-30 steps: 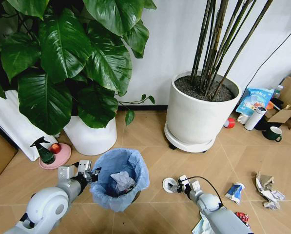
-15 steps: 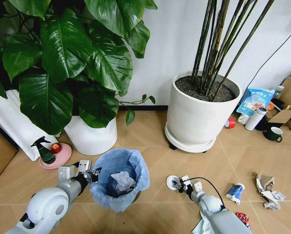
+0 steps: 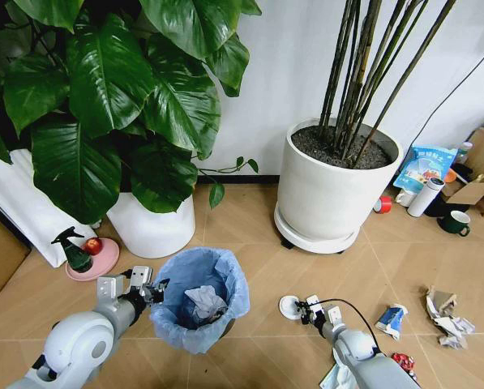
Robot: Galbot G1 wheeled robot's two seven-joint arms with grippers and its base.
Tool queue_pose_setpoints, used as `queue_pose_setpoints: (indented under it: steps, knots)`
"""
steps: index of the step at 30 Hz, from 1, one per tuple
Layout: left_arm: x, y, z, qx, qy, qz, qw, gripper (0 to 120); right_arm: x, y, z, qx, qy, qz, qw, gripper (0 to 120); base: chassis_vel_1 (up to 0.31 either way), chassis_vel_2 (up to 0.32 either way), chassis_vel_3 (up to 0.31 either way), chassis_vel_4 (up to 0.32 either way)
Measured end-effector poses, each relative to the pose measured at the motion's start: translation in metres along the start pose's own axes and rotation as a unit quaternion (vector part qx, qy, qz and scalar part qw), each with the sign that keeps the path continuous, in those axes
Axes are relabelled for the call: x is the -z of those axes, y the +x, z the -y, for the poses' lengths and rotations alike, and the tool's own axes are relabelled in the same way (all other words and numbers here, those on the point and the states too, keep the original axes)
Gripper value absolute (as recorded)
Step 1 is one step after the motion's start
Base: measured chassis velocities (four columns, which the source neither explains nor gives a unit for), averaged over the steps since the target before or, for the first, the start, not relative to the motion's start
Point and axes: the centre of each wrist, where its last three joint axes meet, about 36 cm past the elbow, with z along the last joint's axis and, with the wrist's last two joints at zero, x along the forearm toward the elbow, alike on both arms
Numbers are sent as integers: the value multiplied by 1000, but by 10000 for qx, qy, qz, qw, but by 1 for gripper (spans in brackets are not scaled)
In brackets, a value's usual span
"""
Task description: Pick up the trash bin and place the garbage on the floor into it.
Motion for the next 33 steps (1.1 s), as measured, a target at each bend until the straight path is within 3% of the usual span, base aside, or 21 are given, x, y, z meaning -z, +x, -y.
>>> queue_pose_setpoints:
  steps: [11,15,20,27,33]
  knots:
    - [0,1,-1,-13,-46,-16,10000,0,49,21,8,-254,-167,838,9960,0,0,0,0,0]
    - [1,0,-1,-13,-84,-37,10000,0,100,47,26,-371,81,1636,9858,0,0,0,0,0]
    - [3,-2,-3,-32,-111,-52,9999,0,137,64,32,-401,354,2136,9754,0,0,0,0,0]
    - [16,-12,-9,-72,-201,-29,9998,0,212,105,0,-48,622,3041,9506,0,0,0,0,0]
    - [30,-22,-16,-75,-184,25,9998,0,245,129,-28,340,713,3352,9388,0,0,0,0,0]
